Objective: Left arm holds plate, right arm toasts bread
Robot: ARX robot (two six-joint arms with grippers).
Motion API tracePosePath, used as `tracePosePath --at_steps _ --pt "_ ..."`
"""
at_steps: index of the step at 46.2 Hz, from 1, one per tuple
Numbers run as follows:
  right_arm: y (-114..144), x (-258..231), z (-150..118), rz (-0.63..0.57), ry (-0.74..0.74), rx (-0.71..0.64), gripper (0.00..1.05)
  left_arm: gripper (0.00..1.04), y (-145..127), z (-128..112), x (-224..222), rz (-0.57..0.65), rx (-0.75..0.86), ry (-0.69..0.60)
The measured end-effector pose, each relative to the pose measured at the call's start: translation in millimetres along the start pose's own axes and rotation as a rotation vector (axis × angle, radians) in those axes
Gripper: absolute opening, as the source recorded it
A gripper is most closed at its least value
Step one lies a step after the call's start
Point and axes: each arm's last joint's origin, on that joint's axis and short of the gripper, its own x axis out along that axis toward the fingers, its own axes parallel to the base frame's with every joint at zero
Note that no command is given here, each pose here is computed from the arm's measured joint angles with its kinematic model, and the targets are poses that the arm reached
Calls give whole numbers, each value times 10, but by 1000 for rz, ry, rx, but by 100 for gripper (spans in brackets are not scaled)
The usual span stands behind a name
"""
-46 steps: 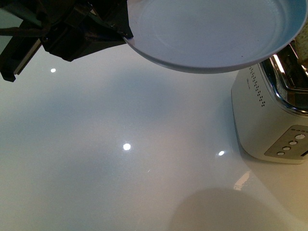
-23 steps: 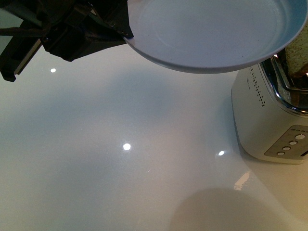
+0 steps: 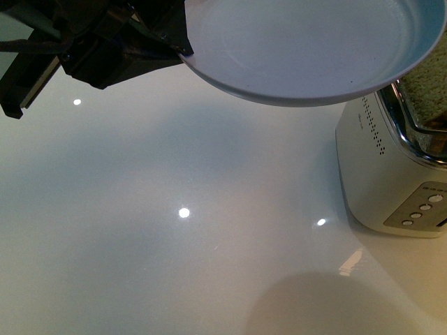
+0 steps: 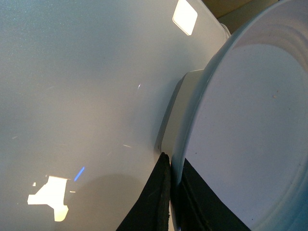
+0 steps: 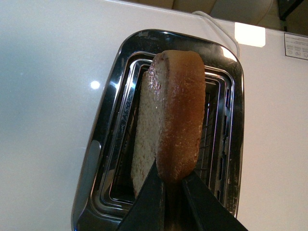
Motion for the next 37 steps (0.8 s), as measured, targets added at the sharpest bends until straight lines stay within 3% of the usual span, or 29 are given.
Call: tracePosePath --at_steps 17,27,37 --pt "53 114 -175 23 43 2 4 3 -1 1 0 -1 0 0" --pt "7 70 -253 27 41 25 44 3 -1 1 0 0 0 0" --pt "-76 -187 -173 59 -39 42 70 3 -1 1 0 0 0 0"
